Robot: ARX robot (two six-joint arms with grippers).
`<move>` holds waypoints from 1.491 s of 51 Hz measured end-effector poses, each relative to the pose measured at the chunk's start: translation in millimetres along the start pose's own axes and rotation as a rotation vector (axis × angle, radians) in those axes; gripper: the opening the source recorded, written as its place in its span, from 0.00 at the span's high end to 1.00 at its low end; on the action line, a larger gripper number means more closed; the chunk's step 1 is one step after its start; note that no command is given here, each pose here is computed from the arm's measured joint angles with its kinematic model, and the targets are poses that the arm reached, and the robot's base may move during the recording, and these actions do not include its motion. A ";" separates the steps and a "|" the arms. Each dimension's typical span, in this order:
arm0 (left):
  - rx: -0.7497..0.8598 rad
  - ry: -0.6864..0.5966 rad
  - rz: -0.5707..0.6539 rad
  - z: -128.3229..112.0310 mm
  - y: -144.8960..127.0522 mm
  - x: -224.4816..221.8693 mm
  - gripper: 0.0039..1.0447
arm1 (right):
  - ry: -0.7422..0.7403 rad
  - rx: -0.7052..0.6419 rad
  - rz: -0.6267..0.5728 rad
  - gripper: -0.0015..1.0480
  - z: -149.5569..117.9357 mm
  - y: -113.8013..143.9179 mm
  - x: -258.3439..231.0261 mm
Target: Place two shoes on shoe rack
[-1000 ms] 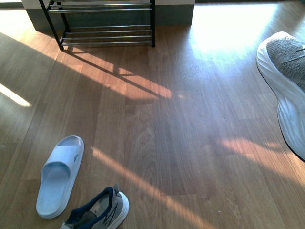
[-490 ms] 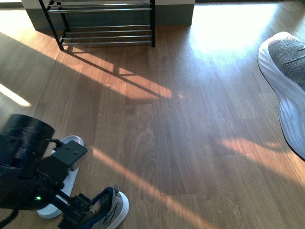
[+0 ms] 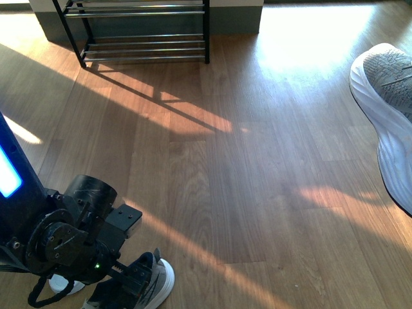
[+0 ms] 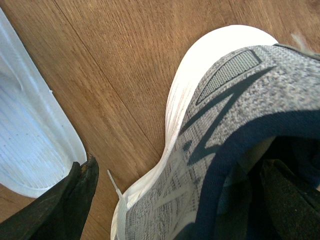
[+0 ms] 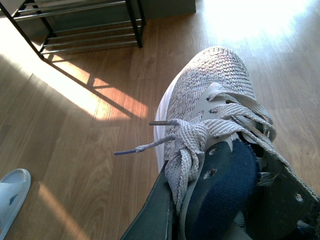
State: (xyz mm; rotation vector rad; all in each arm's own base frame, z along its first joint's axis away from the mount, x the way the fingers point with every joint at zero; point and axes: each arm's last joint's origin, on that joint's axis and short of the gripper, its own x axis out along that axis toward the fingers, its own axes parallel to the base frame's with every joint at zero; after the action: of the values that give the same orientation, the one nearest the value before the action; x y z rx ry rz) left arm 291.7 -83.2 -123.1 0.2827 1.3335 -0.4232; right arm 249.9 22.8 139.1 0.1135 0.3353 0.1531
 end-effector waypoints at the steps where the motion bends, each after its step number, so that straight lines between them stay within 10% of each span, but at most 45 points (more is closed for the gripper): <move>1: -0.001 0.002 0.000 0.2 0.0 2.1 0.09 | 0.000 0.000 0.000 0.99 0.0 0.0 0.0; 12: -0.039 0.014 0.009 1.1 0.0 16.3 0.13 | 0.000 0.000 0.000 0.99 0.0 0.0 0.0; 40: -0.225 -0.043 0.057 4.5 -4.0 19.2 0.99 | 0.000 0.000 0.000 0.99 0.0 0.0 0.0; 57: -0.587 -0.183 0.040 10.8 13.8 7.4 0.99 | 0.000 0.000 0.000 0.99 0.0 0.0 0.0; 76: -1.480 -0.436 -0.164 19.8 30.5 1.3 0.99 | 0.000 0.000 0.000 0.99 0.0 0.0 0.0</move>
State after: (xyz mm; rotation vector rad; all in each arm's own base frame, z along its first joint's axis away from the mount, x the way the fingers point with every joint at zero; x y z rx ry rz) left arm 323.0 -64.8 -121.3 -1.0913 0.9392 0.4143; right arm 249.9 22.8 139.1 0.1135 0.3353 0.1531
